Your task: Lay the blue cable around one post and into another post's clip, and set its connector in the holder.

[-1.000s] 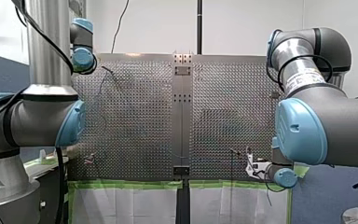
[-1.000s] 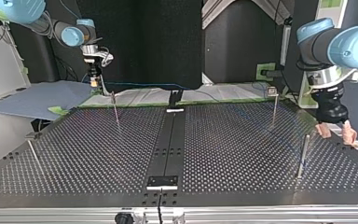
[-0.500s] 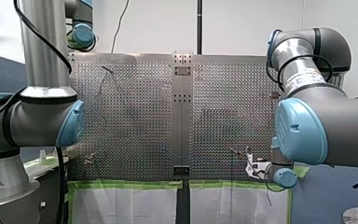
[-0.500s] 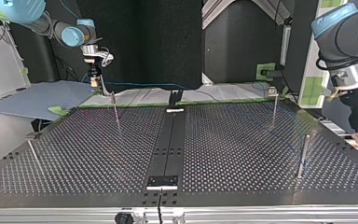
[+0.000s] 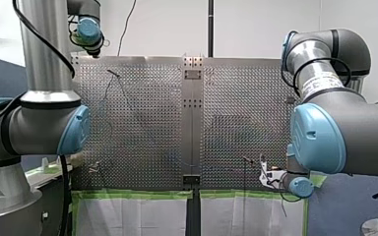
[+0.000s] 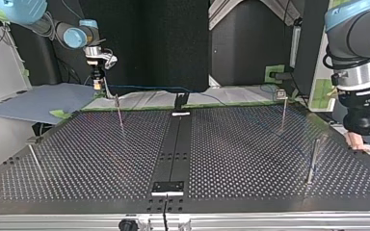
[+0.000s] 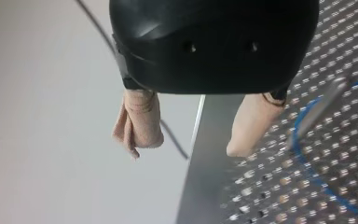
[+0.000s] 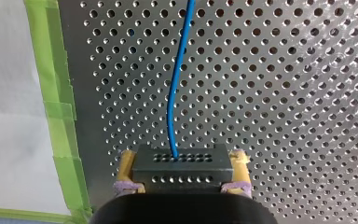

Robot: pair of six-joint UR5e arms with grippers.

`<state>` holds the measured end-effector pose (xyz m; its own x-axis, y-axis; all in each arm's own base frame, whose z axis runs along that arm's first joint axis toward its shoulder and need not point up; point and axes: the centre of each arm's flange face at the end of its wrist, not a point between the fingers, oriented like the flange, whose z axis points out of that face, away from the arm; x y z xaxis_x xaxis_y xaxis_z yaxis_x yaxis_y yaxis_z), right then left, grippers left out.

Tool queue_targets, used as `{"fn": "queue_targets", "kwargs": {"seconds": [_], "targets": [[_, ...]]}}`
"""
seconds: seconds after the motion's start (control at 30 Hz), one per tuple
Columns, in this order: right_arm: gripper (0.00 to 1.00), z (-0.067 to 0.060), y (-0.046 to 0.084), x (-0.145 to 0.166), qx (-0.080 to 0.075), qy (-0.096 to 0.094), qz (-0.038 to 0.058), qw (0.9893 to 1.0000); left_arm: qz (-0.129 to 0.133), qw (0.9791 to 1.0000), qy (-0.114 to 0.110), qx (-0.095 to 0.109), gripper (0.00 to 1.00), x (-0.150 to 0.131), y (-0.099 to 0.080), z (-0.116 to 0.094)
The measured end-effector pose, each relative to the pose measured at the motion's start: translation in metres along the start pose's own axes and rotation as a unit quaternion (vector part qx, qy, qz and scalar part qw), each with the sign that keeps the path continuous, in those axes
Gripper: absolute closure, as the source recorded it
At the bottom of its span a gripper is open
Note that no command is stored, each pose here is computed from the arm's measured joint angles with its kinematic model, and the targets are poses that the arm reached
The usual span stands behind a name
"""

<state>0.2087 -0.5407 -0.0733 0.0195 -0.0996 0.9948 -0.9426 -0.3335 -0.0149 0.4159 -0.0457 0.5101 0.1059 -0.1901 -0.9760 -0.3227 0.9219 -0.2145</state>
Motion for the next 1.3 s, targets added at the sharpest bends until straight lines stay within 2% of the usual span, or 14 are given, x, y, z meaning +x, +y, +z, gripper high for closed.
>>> {"fn": "queue_targets", "kwargs": {"seconds": [0.17,0.27,0.37,0.5,0.63,0.83,1.3], "targets": [[1.00,0.001,0.000,0.000,0.000,0.000,-0.0001,1.0000,0.027,0.9993,0.024,0.001,0.00,0.006,-0.001,-0.005],[1.00,0.001,0.000,0.000,0.000,0.001,-0.0002,1.0000,0.046,0.9981,0.040,0.000,0.00,0.008,0.000,-0.009],[1.00,0.002,0.000,0.001,0.000,0.001,-0.0003,1.0000,0.063,0.9965,0.054,-0.002,0.00,0.011,0.001,-0.011],[1.00,0.002,0.001,0.001,0.000,0.001,-0.0003,1.0000,0.086,0.9935,0.075,-0.004,0.00,0.015,0.002,-0.016],[1.00,0.002,0.000,0.001,0.000,0.000,0.0004,1.0000,0.098,0.9912,0.089,-0.005,0.00,0.017,0.003,-0.019],[1.00,0.002,0.000,0.001,0.000,0.000,0.0007,1.0000,0.099,0.9907,0.093,-0.004,0.00,0.018,0.003,-0.020],[1.00,0.001,0.000,0.000,0.000,-0.002,0.0011,1.0000,0.098,0.9908,0.094,-0.002,0.00,0.019,0.001,-0.021]]}}
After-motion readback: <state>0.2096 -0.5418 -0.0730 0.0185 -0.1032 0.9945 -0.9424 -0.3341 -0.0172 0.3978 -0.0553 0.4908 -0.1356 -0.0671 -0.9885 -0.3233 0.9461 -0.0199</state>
